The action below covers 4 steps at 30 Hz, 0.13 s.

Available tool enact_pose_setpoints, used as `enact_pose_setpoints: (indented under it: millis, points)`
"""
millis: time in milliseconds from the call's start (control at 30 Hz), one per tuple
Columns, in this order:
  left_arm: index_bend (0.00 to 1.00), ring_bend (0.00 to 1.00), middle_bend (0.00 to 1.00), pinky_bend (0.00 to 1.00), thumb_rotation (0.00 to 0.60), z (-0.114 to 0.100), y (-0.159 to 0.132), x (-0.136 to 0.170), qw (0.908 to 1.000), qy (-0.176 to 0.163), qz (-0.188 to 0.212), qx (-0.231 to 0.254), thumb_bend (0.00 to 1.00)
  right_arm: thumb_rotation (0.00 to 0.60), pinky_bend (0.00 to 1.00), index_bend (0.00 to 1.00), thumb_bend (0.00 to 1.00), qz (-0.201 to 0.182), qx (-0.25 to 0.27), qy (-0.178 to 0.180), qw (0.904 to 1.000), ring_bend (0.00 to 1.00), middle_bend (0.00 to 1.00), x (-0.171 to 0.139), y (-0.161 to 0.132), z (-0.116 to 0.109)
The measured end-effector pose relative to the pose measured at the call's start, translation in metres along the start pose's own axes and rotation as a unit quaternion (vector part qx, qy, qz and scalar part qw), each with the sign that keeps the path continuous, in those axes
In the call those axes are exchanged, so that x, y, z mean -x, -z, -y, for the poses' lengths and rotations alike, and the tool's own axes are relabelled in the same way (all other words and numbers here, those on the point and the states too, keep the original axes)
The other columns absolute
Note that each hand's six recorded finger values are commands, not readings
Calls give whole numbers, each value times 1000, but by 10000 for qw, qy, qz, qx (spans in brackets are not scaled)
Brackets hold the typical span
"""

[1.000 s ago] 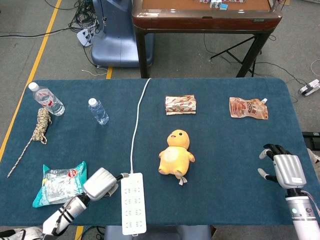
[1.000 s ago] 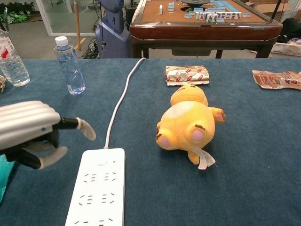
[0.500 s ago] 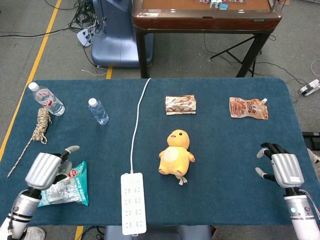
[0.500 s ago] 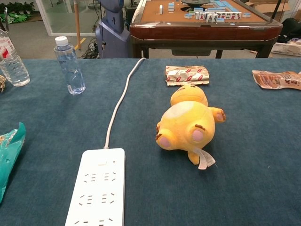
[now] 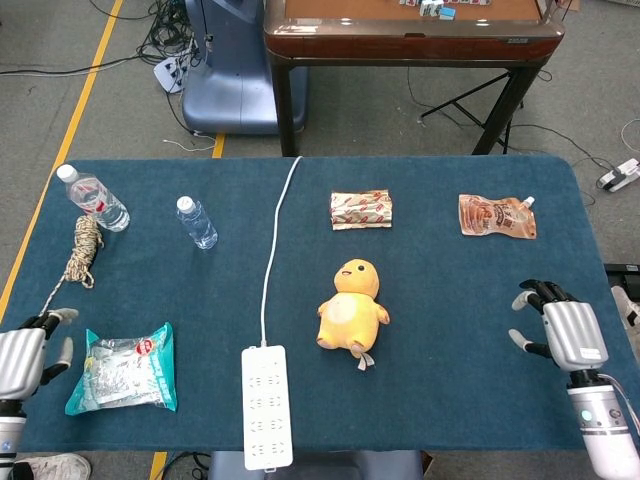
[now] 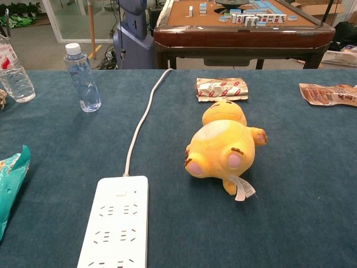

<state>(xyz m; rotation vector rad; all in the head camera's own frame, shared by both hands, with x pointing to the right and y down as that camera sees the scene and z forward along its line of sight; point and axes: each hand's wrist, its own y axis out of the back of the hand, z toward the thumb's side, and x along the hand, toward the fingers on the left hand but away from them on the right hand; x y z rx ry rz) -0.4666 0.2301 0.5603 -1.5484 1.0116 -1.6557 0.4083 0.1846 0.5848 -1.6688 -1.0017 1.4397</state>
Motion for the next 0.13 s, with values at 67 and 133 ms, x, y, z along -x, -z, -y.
enact_pose_setpoints:
  millis: [67,133]
  points:
    - [398,377,369,647,600,-1,5,3,10000,-28,-83,4,552,600,429,461,144,-34,5,-8,10000,251,291,0,-2,0]
    - [404,377,369,647,600,-3,7,5,9999,-70,-112,16,552,600,429,461,145,-62,12,-19,10000,251,291,0,-4,1]
